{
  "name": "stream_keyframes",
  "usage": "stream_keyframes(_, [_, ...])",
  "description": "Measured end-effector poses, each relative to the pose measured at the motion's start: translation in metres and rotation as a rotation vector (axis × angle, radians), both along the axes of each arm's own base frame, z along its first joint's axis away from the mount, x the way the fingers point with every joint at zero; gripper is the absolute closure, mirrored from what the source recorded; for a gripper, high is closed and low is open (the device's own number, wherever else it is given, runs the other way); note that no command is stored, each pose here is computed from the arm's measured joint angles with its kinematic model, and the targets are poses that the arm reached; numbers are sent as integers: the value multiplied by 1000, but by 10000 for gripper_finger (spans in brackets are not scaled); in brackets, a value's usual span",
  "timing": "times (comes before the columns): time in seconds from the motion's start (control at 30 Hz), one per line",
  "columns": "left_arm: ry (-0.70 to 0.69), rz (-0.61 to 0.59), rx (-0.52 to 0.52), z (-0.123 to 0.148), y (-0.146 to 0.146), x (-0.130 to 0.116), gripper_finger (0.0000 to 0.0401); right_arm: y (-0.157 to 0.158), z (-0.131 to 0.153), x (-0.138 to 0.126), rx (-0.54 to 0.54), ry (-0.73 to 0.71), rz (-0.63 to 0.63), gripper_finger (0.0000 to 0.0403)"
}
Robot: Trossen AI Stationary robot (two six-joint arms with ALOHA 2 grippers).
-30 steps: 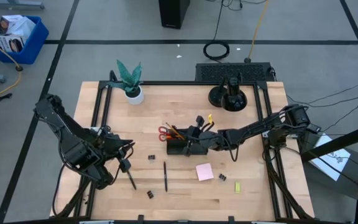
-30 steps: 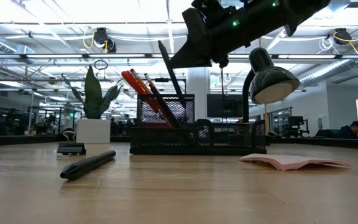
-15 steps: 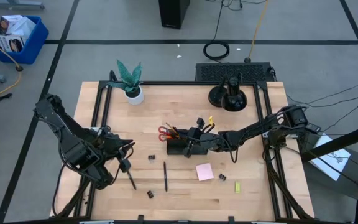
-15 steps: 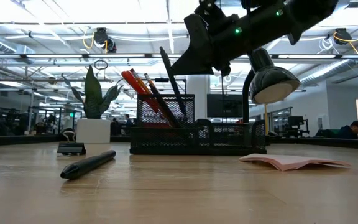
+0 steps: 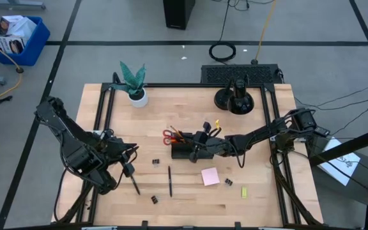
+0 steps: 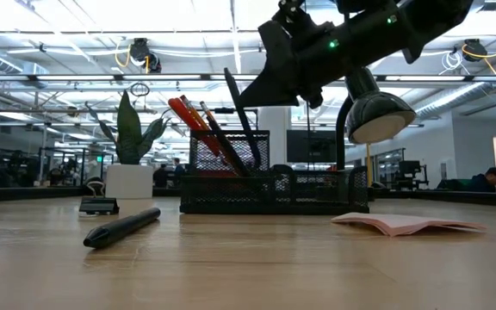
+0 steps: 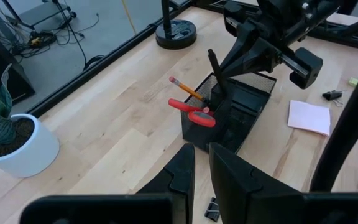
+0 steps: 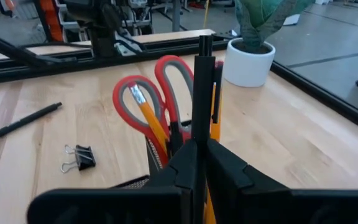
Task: Pick and place office supplies into organizer
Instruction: Put the right black pen into the desk organizer
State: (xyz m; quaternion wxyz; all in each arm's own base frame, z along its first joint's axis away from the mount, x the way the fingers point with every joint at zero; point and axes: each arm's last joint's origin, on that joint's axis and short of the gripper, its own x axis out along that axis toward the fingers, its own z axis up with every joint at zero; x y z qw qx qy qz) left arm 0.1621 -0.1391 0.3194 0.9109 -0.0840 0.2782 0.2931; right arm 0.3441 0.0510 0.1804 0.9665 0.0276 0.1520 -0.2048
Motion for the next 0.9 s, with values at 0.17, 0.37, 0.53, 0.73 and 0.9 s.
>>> stream_keyframes(0.17, [0,0,0,0,0,0,348,-1,-8,-6,20,-10,-7,385])
stream_keyframes(0.37, [0,0,0,0,0,0,348,-2,-14,-11,43,-27,-15,385])
stream_keyframes(0.53, [0,0,0,0,0,0,348,-3,-18,-14,51,-20,-16,385])
stream_keyframes(0.73, [0,1,0,0,0,0,348,-2,-22,-17,62,-12,-18,385])
stream_keyframes(0.9, [-1,1,0,0,0,0,348,-1,-22,-17,62,-7,-15,385])
